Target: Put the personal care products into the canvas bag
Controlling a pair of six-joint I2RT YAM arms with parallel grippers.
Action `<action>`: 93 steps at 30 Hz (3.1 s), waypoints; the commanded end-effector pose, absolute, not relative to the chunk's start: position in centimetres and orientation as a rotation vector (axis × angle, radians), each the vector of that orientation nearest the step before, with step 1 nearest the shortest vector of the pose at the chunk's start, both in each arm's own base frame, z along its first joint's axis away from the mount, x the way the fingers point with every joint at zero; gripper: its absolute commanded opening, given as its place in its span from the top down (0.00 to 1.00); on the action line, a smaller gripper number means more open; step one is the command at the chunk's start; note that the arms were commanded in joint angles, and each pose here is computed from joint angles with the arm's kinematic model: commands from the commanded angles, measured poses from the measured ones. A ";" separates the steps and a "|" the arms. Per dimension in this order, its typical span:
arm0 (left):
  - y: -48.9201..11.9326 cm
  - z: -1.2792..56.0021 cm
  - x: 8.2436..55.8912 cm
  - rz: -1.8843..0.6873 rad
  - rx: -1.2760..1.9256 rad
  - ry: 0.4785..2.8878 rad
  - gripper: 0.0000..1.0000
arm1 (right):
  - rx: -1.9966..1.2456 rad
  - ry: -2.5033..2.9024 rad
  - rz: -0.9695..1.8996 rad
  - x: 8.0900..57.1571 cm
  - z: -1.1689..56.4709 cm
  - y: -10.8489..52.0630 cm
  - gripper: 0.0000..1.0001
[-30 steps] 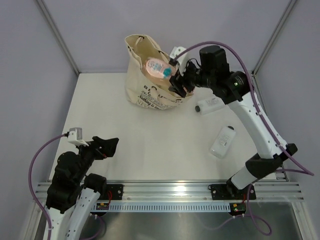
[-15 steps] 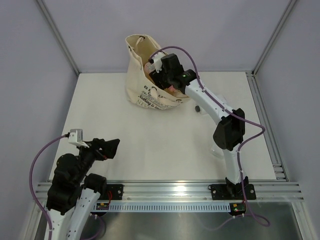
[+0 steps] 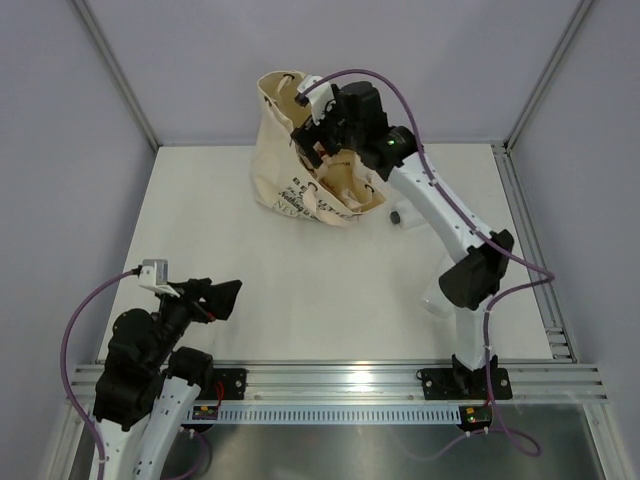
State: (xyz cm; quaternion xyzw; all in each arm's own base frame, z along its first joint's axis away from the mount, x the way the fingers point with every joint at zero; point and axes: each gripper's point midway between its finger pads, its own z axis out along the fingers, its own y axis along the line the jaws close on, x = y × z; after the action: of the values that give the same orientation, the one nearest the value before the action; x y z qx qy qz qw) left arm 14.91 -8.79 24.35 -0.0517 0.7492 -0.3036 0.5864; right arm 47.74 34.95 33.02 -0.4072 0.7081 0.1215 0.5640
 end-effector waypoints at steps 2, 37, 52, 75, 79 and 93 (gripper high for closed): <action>-9.2 25.8 14.7 -0.733 -0.073 1.681 0.01 | -1.140 1.494 0.436 39.8 41.6 29.5 0.00; -10.0 26.2 14.1 -0.773 -0.008 1.650 0.01 | 0.686 2.799 0.120 30.6 11.7 -1.2 0.00; -9.9 26.0 14.3 -0.767 -0.021 1.654 0.01 | 0.820 2.955 0.241 31.0 4.0 -0.4 0.00; -10.0 26.2 14.1 -0.776 -0.009 1.636 0.01 | 0.795 2.934 0.113 28.3 5.0 -1.8 0.01; -9.8 26.1 14.0 -0.771 -0.017 1.637 0.01 | 0.813 2.982 0.189 28.8 4.7 -1.1 0.01; -9.7 26.0 14.3 -0.763 -0.031 1.644 0.01 | 0.825 3.075 0.323 29.3 1.2 0.3 0.08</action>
State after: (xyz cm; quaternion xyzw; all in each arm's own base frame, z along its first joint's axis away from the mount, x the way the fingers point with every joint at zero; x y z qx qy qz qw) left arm 14.30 -9.75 24.49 -0.0178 0.7373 -0.3248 0.5921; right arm 27.94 -0.35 1.10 0.2624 0.9617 0.0700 -0.0365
